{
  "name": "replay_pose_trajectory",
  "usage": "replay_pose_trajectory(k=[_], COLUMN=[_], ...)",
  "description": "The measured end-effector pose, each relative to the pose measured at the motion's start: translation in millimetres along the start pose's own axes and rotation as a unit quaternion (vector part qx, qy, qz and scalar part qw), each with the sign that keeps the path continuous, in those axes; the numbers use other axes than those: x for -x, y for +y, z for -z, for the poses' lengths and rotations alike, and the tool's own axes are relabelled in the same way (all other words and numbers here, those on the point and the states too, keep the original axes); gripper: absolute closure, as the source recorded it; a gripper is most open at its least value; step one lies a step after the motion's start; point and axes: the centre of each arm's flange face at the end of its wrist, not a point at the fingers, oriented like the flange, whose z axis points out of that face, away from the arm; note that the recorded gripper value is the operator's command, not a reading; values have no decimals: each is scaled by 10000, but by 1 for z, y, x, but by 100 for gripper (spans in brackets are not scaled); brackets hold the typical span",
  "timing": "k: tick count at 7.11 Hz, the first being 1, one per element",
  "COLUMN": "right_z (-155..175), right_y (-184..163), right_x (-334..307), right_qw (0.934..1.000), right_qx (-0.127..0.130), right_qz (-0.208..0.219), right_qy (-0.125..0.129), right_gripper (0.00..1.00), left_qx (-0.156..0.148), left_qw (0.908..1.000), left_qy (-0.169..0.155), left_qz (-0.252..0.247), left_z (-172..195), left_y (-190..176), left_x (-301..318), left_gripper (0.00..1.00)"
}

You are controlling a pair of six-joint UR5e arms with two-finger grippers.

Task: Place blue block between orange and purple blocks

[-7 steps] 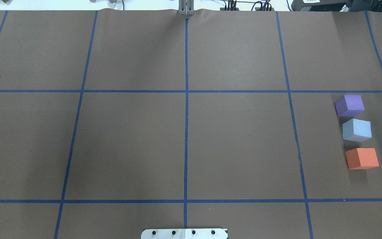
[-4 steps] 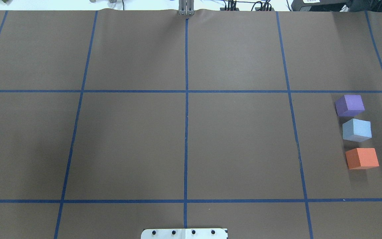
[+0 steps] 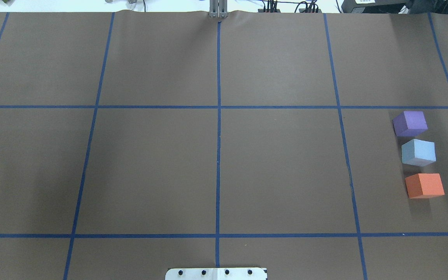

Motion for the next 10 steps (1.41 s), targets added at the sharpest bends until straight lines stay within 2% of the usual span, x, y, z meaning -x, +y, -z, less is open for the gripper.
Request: replay_pose_trajectory(k=[2,5,10], right_z=[-22,-32,-38], right_y=[-7,-12,-17], right_x=[19,42,53], right_qw=[9996,9983,9980], right_qx=[213,264,300], right_qz=[154,318,367], right_qy=[-55,-401,-422], right_gripper=[0,0,0], left_qx=[52,24,37], left_qw=[10000,9996,9987], left_qy=[52,250,234], left_qz=[32,129,448], left_z=[-6,-10,-11], left_y=[4,36,51], left_x=[6,7,5], left_gripper=[0,0,0])
